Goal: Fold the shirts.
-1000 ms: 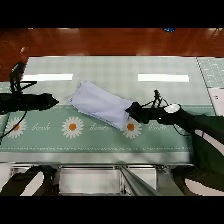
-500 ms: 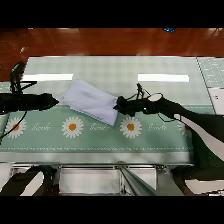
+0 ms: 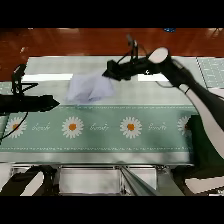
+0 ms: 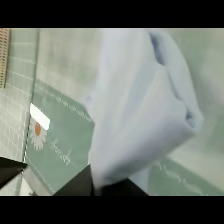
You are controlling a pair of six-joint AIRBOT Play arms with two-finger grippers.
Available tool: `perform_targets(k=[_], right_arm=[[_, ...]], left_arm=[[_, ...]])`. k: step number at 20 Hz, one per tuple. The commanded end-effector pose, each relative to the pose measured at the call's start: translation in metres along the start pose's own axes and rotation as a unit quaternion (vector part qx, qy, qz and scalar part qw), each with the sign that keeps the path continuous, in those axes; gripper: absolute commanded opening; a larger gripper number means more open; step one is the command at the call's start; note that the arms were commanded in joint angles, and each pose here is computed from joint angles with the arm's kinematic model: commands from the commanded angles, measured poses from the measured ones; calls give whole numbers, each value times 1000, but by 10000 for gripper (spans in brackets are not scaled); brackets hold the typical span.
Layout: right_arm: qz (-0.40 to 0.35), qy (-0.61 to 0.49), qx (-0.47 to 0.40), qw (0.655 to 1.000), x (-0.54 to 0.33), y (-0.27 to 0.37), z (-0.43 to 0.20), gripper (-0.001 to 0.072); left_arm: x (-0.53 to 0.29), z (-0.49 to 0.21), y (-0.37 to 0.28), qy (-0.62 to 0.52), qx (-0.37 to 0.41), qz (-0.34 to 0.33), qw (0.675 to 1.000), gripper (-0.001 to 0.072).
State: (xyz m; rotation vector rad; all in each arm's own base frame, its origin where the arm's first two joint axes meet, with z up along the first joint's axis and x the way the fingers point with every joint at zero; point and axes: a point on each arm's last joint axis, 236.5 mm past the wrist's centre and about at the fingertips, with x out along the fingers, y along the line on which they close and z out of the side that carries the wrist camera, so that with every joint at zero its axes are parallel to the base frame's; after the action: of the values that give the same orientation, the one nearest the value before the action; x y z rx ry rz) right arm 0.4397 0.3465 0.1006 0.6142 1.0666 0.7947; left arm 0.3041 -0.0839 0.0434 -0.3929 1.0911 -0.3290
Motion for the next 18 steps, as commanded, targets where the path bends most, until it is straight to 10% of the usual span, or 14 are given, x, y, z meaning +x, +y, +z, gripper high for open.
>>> perform_targets(k=[1,9,18], right_arm=[[-39,-64,-50,996,-79,27,64,19],[-152,-217,-3,964,-309,-19,112,19],[-356,-215,153,897,-482,-101,-4,20]], left_arm=[[8,-14,4,17,-9,0,1000,24],[11,-20,7,25,-4,0,1000,24],[12,-12,9,8,15,5,1000,24]])
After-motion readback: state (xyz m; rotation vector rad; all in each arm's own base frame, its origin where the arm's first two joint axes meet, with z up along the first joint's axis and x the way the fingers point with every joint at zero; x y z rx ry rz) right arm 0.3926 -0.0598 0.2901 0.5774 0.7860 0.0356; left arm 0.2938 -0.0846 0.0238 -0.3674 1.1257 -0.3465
